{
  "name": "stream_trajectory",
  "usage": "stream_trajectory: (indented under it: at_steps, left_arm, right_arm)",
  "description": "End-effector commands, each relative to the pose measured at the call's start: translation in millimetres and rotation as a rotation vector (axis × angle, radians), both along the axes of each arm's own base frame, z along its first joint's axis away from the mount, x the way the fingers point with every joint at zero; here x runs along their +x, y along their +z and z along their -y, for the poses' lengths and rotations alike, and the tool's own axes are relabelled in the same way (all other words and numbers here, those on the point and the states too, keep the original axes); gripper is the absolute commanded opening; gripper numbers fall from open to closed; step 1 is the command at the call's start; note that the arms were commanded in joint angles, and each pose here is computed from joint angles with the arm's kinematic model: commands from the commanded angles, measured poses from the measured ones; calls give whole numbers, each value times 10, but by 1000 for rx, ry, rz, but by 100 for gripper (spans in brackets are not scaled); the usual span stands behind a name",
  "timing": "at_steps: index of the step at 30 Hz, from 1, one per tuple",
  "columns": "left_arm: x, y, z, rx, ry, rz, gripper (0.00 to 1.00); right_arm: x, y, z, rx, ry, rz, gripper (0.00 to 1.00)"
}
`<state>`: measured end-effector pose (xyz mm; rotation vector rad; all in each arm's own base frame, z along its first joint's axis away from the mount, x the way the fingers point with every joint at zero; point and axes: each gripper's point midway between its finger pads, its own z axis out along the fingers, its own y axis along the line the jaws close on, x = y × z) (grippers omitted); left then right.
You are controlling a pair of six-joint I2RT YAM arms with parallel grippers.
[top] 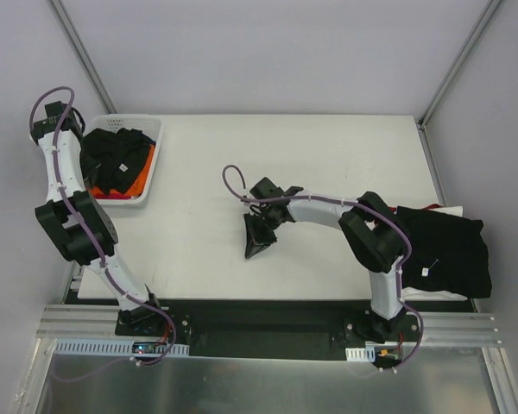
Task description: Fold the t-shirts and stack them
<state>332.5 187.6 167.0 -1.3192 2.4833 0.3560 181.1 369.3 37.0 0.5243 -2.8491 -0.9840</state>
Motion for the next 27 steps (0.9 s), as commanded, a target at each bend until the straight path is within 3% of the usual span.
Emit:
stream_trajectory:
  at_steps: [1, 4, 6, 11, 21, 25, 27]
  left_arm:
    - [-29, 621, 160, 98, -38, 99, 9]
    - [-11, 525, 296, 67, -64, 84, 44]
    - [62, 435, 370, 24, -69, 97, 62]
    - [266, 261, 613, -30, -168, 113, 87]
    - [344, -68, 466, 21, -172, 26, 86]
    - [411, -133, 370, 36, -172, 32, 79]
    - [422, -155, 312, 38, -160, 26, 68]
  right_arm:
    - [161, 238, -67, 56, 47, 36, 1]
    - [200, 285, -22, 58, 58, 39, 1]
    - [238, 306, 3, 61, 56, 45, 1]
    - [224, 269, 37, 57, 51, 42, 1]
    - [245, 269, 79, 58, 21, 62, 1]
    - [267, 243, 120, 54, 9, 54, 1]
    - [283, 238, 144, 53, 2, 51, 1]
